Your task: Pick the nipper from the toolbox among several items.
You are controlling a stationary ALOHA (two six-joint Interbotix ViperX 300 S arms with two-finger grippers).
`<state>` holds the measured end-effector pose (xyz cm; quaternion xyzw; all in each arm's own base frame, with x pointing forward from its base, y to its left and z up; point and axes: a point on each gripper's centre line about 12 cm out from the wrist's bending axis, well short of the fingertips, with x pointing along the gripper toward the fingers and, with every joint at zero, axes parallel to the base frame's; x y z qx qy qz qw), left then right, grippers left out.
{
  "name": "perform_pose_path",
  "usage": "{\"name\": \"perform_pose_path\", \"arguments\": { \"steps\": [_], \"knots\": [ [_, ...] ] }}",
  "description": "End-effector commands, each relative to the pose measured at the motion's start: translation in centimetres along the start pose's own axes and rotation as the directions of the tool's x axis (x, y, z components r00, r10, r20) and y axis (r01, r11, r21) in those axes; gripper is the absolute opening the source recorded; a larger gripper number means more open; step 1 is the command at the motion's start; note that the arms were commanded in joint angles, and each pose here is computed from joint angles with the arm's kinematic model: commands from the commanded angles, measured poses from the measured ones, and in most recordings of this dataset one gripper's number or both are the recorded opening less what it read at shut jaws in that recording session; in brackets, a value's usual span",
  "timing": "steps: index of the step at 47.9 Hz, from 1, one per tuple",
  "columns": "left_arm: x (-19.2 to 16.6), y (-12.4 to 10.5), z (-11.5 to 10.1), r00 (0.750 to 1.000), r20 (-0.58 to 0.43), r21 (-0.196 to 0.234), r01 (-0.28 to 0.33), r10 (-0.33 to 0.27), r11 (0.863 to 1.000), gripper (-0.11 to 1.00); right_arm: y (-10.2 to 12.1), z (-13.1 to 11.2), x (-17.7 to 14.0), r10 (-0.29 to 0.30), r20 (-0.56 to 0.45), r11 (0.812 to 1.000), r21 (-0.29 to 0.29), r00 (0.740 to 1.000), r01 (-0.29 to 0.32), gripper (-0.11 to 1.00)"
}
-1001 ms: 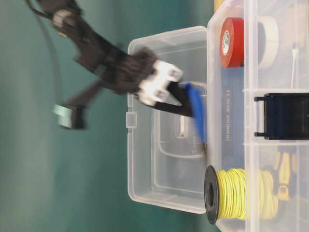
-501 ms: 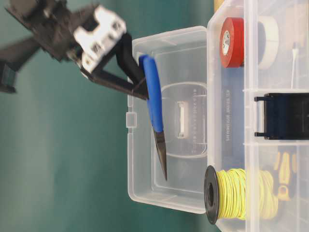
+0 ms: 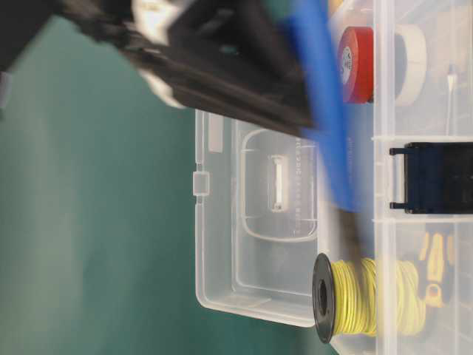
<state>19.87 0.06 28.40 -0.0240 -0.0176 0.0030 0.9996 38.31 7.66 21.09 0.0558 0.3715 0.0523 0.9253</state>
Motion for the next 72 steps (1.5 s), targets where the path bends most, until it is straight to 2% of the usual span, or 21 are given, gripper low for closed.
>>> {"name": "perform_pose_path", "arguments": {
  "steps": [1,10,21,34,37,45,48,49,55,59,65,72],
  "knots": [
    [0.1,0.0,0.2,1.0,0.006,0.0,0.0,0.0,1.0,0.0,0.9,-0.1,1.3,0.022,0.019,1.0,0.011,1.0,-0.022,0.13],
    [0.0,0.0,-0.1,1.0,-0.002,0.0,0.001,-0.001,1.0,0.0,0.7,-2.6,5.6,0.019,-0.025,0.996,0.085,1.0,-0.017,0.13],
    [0.0,0.0,-0.3,1.0,-0.006,-0.001,0.001,-0.001,1.0,0.0,0.1,-5.1,8.7,0.003,-0.091,0.987,0.158,0.996,0.012,0.13],
    [0.0,0.0,-0.5,1.0,-0.017,-0.003,0.0,-0.001,1.0,0.0,-0.2,-5.9,9.2,-0.009,-0.133,0.986,0.163,0.991,0.031,0.14],
    [-0.1,0.0,-0.5,1.0,-0.017,-0.003,0.001,-0.001,1.0,0.0,-0.2,-5.9,8.9,-0.015,-0.151,0.986,0.163,0.988,0.04,0.17],
    [-0.1,0.0,-0.5,1.0,-0.017,-0.001,0.001,-0.001,1.0,0.0,-0.3,-4.1,6.1,-0.024,-0.145,0.988,0.147,0.989,0.046,0.67],
    [-0.1,0.0,-0.5,1.0,-0.017,-0.003,0.001,-0.001,1.0,0.0,-0.5,-3.3,4.6,-0.03,-0.128,0.989,0.141,0.991,0.048,0.81],
    [-0.1,0.0,-0.5,1.0,-0.015,-0.001,-0.001,0.001,1.0,0.0,-0.6,-3.0,4.0,-0.032,-0.12,0.989,0.138,0.992,0.049,0.83],
    [-0.1,0.0,-0.5,1.0,-0.015,-0.003,0.001,-0.001,1.0,0.0,-1.1,-1.2,0.1,-0.048,-0.055,0.993,0.109,0.997,0.053,0.77],
    [-0.1,0.0,-0.5,1.0,-0.017,-0.003,-0.001,0.001,1.0,0.0,-1.7,-0.4,-3.0,-0.065,0.001,0.995,0.076,0.998,0.064,0.79],
    [-0.1,0.0,-0.5,1.0,-0.018,-0.003,0.001,-0.001,1.0,0.0,-3.1,-0.4,-6.5,-0.093,0.072,0.994,0.072,0.993,0.088,0.79],
    [-0.1,0.0,-0.6,1.0,-0.02,-0.004,-0.001,0.001,1.0,0.0,-5.0,-2.0,-10.3,-0.133,0.137,0.987,0.104,0.982,0.12,0.79]
  ]
}}
